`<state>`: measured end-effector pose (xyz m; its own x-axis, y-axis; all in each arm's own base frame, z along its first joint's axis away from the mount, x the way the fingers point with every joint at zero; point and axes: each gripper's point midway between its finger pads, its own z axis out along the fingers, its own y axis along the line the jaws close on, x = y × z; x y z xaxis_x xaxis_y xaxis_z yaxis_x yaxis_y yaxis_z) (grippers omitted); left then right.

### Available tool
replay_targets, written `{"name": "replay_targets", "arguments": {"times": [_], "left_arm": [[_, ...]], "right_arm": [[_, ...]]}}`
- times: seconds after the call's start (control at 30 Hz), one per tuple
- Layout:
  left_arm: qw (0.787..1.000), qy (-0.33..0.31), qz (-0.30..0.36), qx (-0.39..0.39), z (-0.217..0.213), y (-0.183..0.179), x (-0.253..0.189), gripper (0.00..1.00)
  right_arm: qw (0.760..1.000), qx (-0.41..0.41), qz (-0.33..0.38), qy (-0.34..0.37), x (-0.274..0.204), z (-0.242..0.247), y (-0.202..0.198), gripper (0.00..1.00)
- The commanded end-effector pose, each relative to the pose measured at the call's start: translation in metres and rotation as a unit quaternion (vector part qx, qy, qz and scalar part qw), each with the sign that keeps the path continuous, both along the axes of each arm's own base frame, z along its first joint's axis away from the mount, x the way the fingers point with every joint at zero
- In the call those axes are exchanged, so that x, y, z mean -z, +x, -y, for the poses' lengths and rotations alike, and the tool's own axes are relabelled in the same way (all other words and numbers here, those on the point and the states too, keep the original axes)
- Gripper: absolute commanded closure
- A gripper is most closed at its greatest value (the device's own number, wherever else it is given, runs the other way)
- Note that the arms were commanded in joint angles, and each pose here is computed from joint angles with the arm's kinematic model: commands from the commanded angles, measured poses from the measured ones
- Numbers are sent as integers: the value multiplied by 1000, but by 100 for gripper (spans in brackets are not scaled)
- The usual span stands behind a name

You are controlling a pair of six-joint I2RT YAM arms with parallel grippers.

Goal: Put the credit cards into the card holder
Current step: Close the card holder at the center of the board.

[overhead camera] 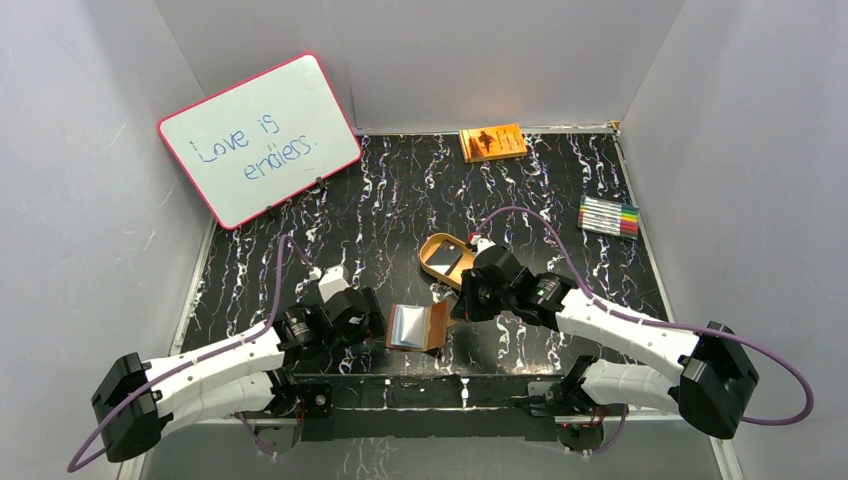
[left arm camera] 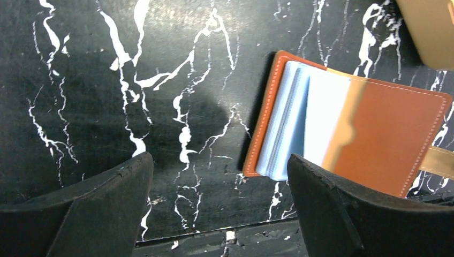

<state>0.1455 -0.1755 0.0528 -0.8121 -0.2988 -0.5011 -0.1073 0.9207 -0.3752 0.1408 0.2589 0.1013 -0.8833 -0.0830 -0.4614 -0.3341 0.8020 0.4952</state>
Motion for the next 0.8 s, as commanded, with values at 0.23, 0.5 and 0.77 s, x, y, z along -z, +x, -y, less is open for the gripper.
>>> {"name": "replay_targets", "arguments": {"times": [0.23,0.5,0.77], "left_arm": [[999,-33,-16,-6,3,-9,14,8],[998,-35,-48,4,10,-17,32,10],[997,-25,-68,26,19,-20,42,15]], "right_arm": [[999,-25,8,26,-12,-13,0,100],[999,-36,9,25,-4,-10,-4,100],[997,-50,6,65,-18,-23,-8,100]]}}
